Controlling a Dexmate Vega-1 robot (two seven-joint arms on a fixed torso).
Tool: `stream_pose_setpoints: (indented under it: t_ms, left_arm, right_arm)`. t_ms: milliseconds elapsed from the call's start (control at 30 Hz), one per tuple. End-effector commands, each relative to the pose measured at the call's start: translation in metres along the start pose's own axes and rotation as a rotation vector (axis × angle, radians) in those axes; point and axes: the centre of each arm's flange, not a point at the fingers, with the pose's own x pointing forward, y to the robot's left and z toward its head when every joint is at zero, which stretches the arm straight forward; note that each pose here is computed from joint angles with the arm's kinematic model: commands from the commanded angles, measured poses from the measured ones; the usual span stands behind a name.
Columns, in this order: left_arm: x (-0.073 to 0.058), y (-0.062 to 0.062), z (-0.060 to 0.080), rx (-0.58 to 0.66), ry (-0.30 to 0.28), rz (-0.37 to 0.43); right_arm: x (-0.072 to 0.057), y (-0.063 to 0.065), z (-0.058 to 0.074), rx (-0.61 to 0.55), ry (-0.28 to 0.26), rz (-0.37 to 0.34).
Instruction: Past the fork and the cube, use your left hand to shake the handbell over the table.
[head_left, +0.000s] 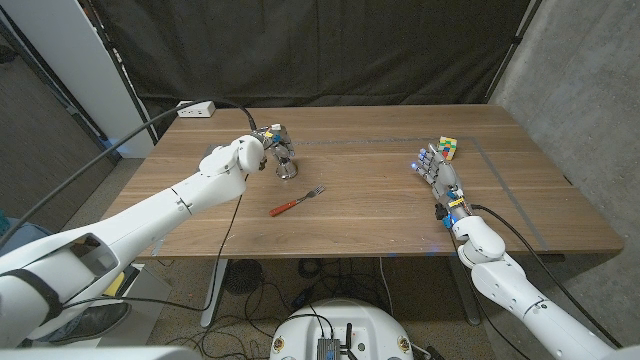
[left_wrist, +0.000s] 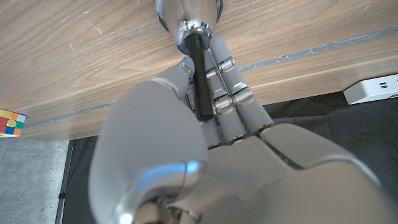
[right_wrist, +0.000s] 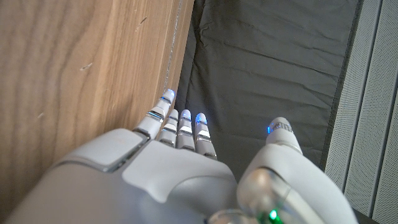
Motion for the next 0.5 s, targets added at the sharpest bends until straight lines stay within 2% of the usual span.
stream_pose_setpoints:
  t_ms: [33,500]
  left_arm:
    - [0.0016,-0.0017,0.0001,0.019,-0.002,-0.041]
    - [0.0031,-0.0011,0.0015,0.066,-0.011,-0.058]
  right_arm:
    - [0.0007,0.0002,-0.0014,0.001,0.002,0.003]
    - [-0.0001,0.0003,-0.0023,0.004,0.003,-0.003]
